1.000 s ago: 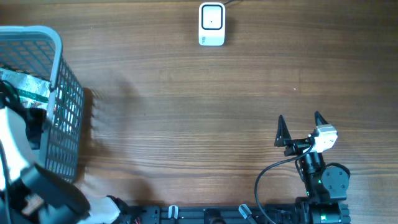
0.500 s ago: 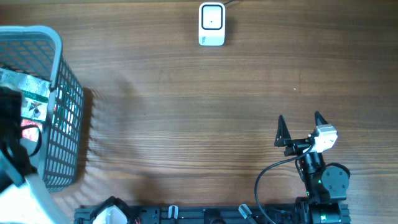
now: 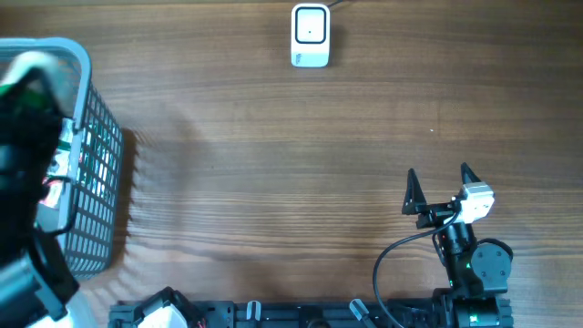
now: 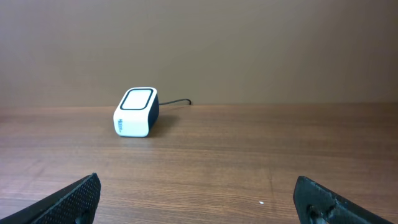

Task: Scan the item barcode
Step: 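Lift the jar out and set it upright near the scanner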

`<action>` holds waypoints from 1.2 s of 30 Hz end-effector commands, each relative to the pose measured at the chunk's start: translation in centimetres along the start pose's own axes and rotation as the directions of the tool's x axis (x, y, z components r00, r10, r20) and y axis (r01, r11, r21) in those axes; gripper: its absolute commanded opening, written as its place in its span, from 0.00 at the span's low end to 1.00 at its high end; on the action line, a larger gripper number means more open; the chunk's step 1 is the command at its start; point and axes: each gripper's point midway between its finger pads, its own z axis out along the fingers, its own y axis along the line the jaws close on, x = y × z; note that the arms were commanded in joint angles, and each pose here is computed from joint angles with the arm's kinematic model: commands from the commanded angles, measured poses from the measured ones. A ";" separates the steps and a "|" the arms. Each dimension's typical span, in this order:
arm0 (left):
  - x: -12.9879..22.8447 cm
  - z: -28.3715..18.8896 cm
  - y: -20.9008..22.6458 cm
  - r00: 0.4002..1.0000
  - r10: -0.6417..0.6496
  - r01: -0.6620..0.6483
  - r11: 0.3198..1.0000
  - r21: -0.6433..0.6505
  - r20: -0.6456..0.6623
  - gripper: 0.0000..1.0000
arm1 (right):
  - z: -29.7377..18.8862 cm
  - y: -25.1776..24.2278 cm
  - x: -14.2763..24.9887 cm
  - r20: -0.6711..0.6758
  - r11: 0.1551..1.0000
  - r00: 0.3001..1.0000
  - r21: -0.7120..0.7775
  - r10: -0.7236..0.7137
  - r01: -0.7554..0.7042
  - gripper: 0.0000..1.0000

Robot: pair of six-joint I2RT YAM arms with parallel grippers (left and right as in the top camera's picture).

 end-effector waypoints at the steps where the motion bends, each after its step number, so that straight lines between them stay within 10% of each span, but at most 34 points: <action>1: 5.5 2.7 -2.9 0.961 0.177 -0.152 0.980 0.129 -0.211 0.60 | 0.0 0.2 -0.1 0.004 1.000 1.000 -0.011 -0.012 0.012 1.00; 10: 24.8 10.6 1.5 0.641 0.280 -0.385 0.923 0.016 -0.715 0.61 | 0.0 0.2 -0.1 0.004 1.000 1.000 -0.011 -0.013 0.013 1.00; 19: 42.2 13.0 6.2 0.262 0.330 -0.553 0.821 0.139 -0.907 0.61 | 0.0 0.2 -0.1 0.004 1.000 1.000 -0.011 -0.012 0.012 1.00; 27: 44.8 13.3 4.7 0.106 0.660 -0.771 0.528 0.357 -0.744 0.68 | 0.0 0.2 -0.1 0.004 1.000 1.000 -0.011 -0.012 0.012 1.00; 36: 46.9 13.3 6.1 0.059 0.650 -0.779 0.505 0.372 -0.758 0.75 | 0.0 0.2 -0.1 0.004 1.000 1.000 -0.011 -0.012 0.012 1.00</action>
